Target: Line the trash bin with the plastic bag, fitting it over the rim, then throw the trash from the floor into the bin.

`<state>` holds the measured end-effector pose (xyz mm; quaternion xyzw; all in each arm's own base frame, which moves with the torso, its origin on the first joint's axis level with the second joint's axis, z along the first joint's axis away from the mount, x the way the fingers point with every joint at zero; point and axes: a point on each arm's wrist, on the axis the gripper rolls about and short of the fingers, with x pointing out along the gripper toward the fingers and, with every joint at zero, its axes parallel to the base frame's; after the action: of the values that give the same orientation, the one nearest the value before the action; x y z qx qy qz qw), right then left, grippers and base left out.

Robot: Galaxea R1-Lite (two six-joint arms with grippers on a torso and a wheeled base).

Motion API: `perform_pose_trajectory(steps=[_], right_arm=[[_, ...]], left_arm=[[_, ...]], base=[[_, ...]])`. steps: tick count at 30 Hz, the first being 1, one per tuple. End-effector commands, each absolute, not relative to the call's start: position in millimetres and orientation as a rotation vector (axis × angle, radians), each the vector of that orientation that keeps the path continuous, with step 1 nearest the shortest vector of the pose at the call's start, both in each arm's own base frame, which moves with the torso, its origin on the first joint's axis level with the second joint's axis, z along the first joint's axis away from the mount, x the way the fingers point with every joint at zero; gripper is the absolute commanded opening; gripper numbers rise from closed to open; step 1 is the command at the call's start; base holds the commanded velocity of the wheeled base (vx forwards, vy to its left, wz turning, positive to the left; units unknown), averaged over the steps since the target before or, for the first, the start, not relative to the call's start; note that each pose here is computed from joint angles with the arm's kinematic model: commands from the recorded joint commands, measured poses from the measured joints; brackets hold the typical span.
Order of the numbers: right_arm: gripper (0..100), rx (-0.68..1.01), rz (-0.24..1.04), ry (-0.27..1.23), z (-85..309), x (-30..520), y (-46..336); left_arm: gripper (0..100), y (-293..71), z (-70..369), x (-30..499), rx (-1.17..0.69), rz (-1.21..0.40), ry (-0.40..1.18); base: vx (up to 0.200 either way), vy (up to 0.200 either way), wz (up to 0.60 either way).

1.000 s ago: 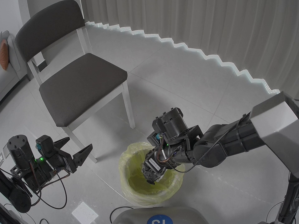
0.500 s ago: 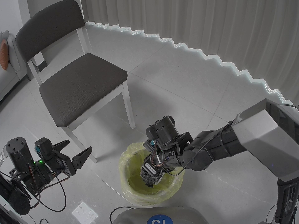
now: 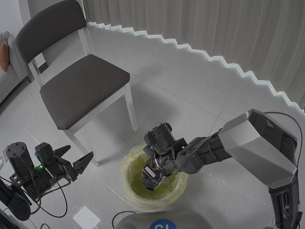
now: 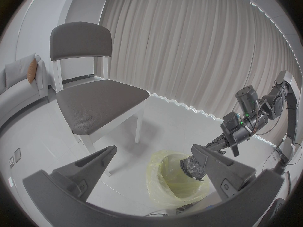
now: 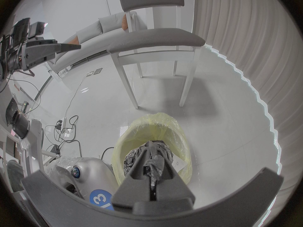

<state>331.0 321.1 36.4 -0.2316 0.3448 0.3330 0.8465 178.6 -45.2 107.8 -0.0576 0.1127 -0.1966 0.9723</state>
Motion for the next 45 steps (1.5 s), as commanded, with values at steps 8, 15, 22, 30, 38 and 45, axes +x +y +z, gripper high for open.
perform_pose_trajectory(steps=[8,15,22,30,38,45], right_arm=[[0,-0.500,0.693,0.764,-2.2,347.8,329.4],[0,-0.497,0.687,0.773,-23.9,356.9,334.0],[0,-0.489,0.683,0.766,-31.6,362.2,337.0],[0,-0.475,0.678,0.768,-38.3,364.9,340.5],[100,-0.479,0.678,0.768,-41.5,365.8,341.3],[100,-0.480,0.678,0.771,-42.0,365.5,341.0]], left_arm=[[100,-46.0,105.6,176.9,-0.135,-0.401,0.244],[100,-45.8,101.9,176.0,-0.159,-0.398,0.269],[100,-45.3,100.4,174.7,-0.159,-0.395,0.277],[100,-44.5,99.6,175.0,-0.161,-0.390,0.281],[100,-43.7,98.7,173.0,-0.176,-0.386,0.289],[100,-44.4,97.8,172.3,-0.175,-0.390,0.292]], base=[[0.000,0.000,0.00],[0.000,0.000,0.00],[0.000,0.000,0.00],[0.000,0.000,0.00],[0.000,0.000,0.00],[0.000,0.000,0.00]])
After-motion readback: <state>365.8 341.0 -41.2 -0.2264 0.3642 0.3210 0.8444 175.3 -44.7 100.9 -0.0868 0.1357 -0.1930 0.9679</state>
